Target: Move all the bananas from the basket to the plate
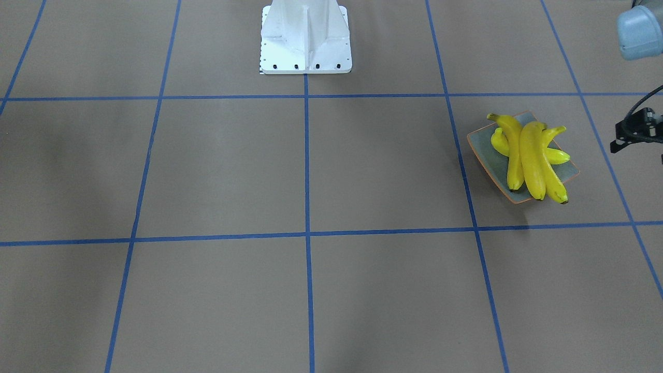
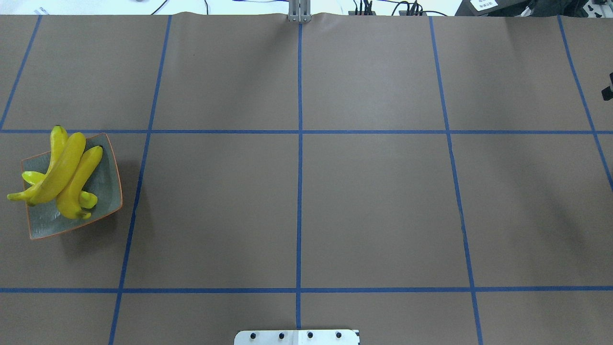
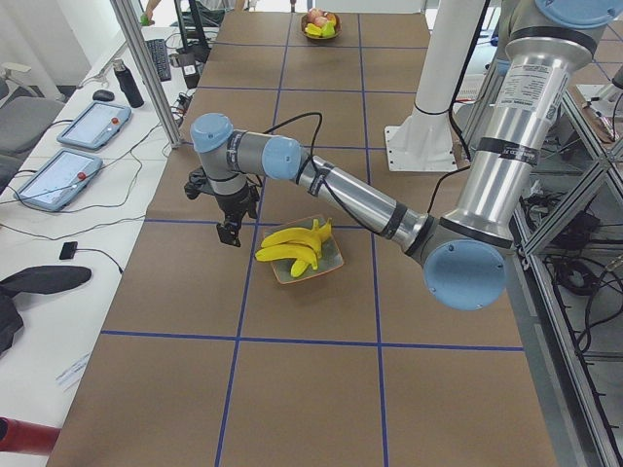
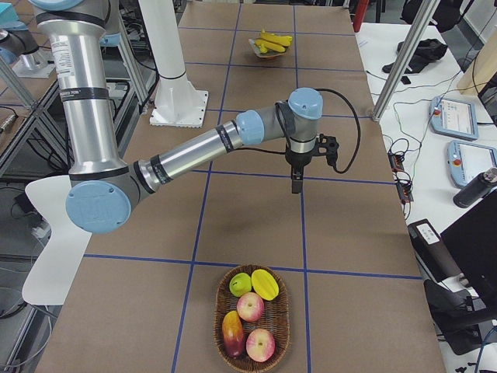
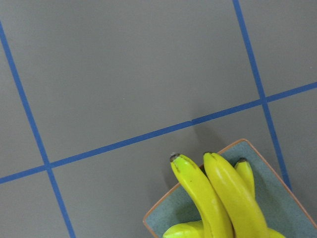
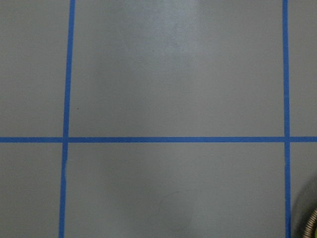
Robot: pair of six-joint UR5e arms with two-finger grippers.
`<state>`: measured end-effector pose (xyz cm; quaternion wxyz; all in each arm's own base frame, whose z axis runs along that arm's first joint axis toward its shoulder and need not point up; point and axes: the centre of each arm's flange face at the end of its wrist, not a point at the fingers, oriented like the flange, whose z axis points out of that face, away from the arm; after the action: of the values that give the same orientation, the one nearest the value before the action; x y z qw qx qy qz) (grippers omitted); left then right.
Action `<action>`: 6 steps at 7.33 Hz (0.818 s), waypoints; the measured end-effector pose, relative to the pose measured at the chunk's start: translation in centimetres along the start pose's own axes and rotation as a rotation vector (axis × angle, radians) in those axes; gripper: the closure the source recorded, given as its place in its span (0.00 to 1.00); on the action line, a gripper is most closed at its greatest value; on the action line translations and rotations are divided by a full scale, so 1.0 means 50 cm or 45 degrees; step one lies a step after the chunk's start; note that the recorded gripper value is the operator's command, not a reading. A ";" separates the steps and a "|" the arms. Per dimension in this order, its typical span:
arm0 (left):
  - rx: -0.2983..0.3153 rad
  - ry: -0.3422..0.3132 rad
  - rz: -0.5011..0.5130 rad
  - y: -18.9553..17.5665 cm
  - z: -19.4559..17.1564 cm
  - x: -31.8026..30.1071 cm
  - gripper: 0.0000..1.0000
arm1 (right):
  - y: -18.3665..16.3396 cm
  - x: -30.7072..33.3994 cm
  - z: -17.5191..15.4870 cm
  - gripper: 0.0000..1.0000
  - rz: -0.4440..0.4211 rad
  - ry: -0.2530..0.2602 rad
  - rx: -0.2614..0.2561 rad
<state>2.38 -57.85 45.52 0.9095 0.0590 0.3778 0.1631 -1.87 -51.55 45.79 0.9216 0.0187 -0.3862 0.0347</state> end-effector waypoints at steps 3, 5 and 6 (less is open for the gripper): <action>0.034 -0.016 0.047 0.036 0.016 -0.117 0.01 | 0.020 0.077 -0.001 0.00 -0.016 -0.022 -0.014; 0.025 -0.013 0.032 0.045 0.032 -0.146 0.00 | 0.030 0.102 -0.001 0.00 -0.044 -0.020 -0.016; 0.017 -0.011 0.024 0.049 0.043 -0.156 0.01 | 0.034 0.112 0.000 0.00 -0.050 -0.019 -0.018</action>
<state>-1.91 -58.20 52.81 0.9092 0.0693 0.3744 0.1687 1.90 -49.59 49.80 0.9193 0.0200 -0.3927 0.0138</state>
